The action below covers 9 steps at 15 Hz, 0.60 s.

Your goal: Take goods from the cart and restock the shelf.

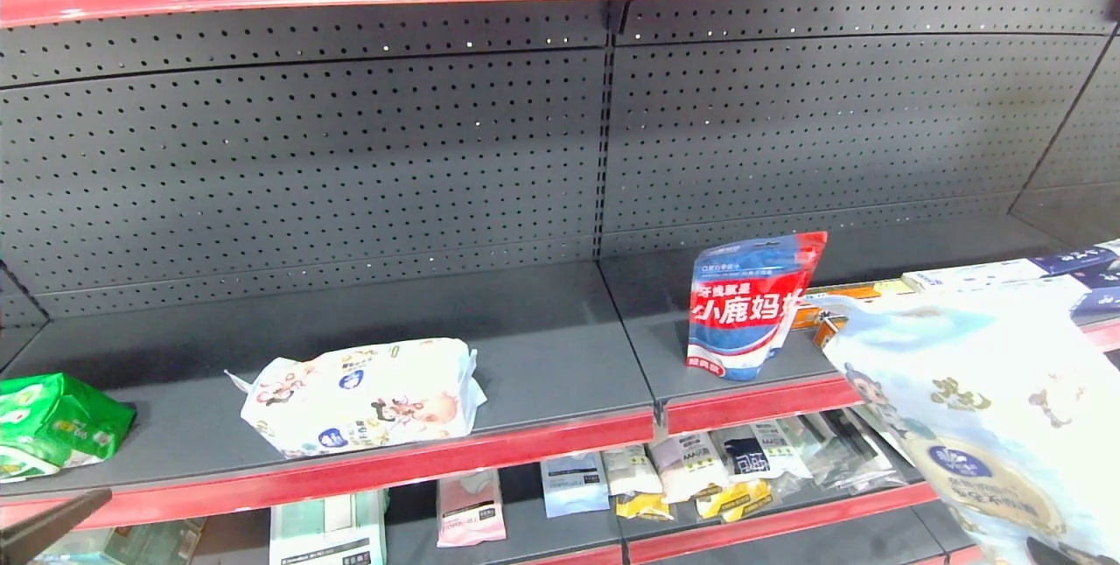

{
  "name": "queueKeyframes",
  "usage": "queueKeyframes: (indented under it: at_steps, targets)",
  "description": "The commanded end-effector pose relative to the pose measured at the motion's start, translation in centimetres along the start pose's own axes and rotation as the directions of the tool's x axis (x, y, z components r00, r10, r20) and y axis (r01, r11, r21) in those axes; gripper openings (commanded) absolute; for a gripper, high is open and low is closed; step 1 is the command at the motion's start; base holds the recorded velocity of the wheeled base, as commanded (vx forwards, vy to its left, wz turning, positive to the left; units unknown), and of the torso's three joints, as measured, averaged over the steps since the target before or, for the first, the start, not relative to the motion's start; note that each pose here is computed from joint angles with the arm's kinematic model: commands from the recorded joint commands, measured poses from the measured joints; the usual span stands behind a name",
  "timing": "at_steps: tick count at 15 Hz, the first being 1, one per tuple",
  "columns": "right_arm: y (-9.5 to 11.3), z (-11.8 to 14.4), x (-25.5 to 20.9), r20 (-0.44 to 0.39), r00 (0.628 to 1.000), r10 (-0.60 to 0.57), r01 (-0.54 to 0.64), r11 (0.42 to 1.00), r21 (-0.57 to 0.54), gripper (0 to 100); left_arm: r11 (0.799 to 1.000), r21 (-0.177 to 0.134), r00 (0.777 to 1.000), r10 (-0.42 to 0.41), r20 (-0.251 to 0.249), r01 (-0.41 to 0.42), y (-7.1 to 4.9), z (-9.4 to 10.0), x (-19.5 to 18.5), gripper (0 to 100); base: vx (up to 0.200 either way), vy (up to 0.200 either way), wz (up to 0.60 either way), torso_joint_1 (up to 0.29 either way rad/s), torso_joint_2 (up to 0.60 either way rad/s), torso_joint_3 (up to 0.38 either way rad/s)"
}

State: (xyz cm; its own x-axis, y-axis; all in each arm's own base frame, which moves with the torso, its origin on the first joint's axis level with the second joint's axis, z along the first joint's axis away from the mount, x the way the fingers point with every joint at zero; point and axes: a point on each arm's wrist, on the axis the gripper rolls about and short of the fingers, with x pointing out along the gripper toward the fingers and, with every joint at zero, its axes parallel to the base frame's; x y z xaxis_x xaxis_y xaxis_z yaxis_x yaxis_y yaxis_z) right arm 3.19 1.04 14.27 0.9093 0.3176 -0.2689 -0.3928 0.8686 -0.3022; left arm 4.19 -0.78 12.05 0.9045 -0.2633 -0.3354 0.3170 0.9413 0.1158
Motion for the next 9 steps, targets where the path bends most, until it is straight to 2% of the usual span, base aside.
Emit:
queueKeyframes:
  at_steps: [1, 7, 9]
  targets:
    - [0.0, 0.1, 0.2, -0.007, 1.0, 0.005, -0.005, 1.0, -0.001, 0, 1.0, 0.004, 1.0, 0.005, 0.026, -0.006, -0.4, -1.2, -0.9, 100, 0.0, 0.0, 0.6, -0.002, 0.01, 0.007]
    - [-0.3, 0.7, 0.7, -0.019, 1.0, 0.012, -0.012, 1.0, 0.001, 0, 1.0, 0.007, 0.999, 0.012, 0.051, -0.012, -1.4, -4.1, -3.3, 100, 0.0, 0.0, 0.6, 0.006, 0.0, 0.002]
    - [-0.3, 0.7, 0.7, -0.018, 1.0, 0.01, -0.01, 1.0, 0.002, 0, 1.0, 0.008, 0.998, 0.018, 0.053, -0.019, -1.5, -4.3, -3.6, 100, 0.0, 0.0, 0.6, 0.007, 0.0, 0.0]
